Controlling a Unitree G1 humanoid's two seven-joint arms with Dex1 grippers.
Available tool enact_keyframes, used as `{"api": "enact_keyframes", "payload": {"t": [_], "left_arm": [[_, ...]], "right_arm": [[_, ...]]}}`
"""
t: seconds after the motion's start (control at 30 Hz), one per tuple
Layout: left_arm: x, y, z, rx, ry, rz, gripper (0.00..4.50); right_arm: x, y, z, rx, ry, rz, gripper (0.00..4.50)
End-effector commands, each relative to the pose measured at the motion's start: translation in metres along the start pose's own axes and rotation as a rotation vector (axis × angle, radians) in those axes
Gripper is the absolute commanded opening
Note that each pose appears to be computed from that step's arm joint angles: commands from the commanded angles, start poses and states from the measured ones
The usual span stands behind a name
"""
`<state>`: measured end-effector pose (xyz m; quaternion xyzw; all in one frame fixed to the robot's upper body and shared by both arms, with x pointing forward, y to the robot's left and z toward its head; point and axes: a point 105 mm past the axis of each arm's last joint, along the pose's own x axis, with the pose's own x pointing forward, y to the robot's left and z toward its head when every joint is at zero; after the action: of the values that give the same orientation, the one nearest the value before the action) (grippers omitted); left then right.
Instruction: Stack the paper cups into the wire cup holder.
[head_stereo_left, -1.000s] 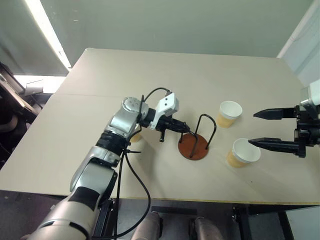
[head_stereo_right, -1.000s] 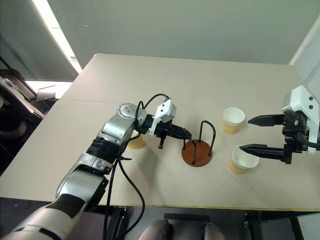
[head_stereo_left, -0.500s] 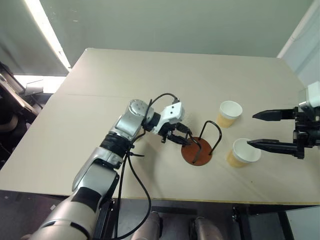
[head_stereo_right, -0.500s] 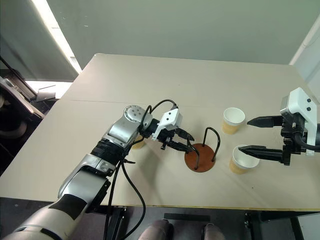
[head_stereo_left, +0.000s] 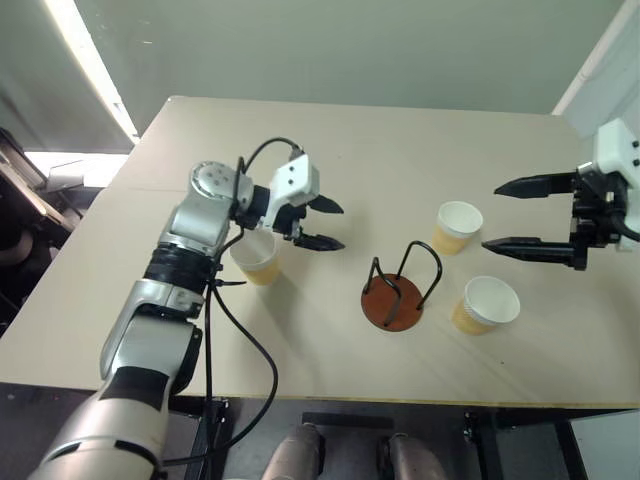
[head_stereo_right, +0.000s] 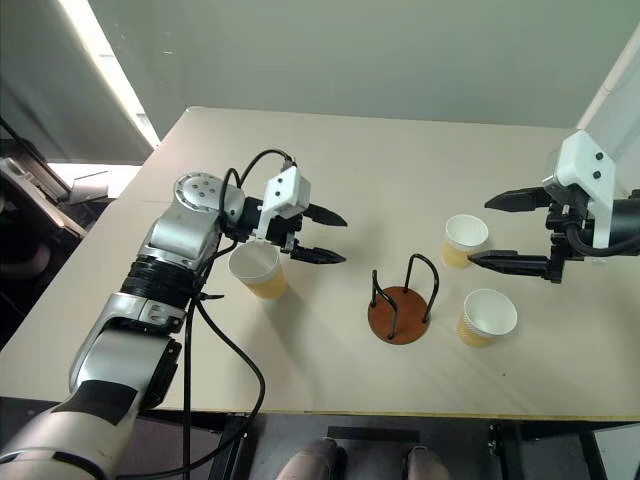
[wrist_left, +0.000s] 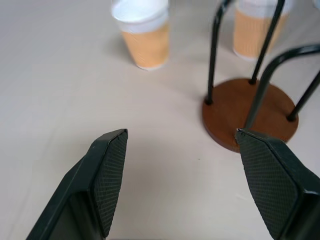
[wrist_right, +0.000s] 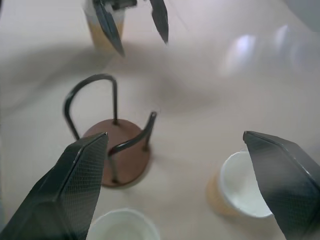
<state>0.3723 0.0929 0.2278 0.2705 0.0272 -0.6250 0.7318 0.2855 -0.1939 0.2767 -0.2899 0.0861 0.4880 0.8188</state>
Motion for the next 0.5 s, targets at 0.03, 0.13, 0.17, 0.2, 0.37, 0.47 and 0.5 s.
{"api": "enact_keyframes", "payload": {"t": [0.03,0.13,0.17,0.2,0.37,0.47,0.5], "left_arm": [[-0.026,0.006,0.043,0.026,-0.127,0.09,3.66],[-0.037,0.001,0.055,-0.008,-0.163,0.102,3.66],[-0.041,-0.002,0.058,-0.016,-0.166,0.094,3.66],[-0.045,-0.006,0.059,-0.021,-0.16,0.086,3.66],[-0.063,-0.025,0.041,-0.002,-0.01,0.052,3.66],[-0.068,-0.03,0.04,-0.005,0.007,0.056,3.66],[-0.07,-0.03,0.04,-0.004,0.012,0.061,3.66]], "right_arm": [[0.014,-0.012,-0.005,-0.094,0.058,0.018,4.5],[0.025,-0.022,-0.015,-0.137,0.109,0.021,4.5],[0.028,-0.027,-0.02,-0.154,0.135,0.012,4.5],[0.03,-0.032,-0.025,-0.171,0.161,0.005,4.5],[0.04,-0.054,-0.039,-0.219,0.243,-0.026,4.5],[0.044,-0.063,-0.048,-0.236,0.285,-0.032,4.5],[0.046,-0.065,-0.05,-0.238,0.295,-0.026,4.5]]}}
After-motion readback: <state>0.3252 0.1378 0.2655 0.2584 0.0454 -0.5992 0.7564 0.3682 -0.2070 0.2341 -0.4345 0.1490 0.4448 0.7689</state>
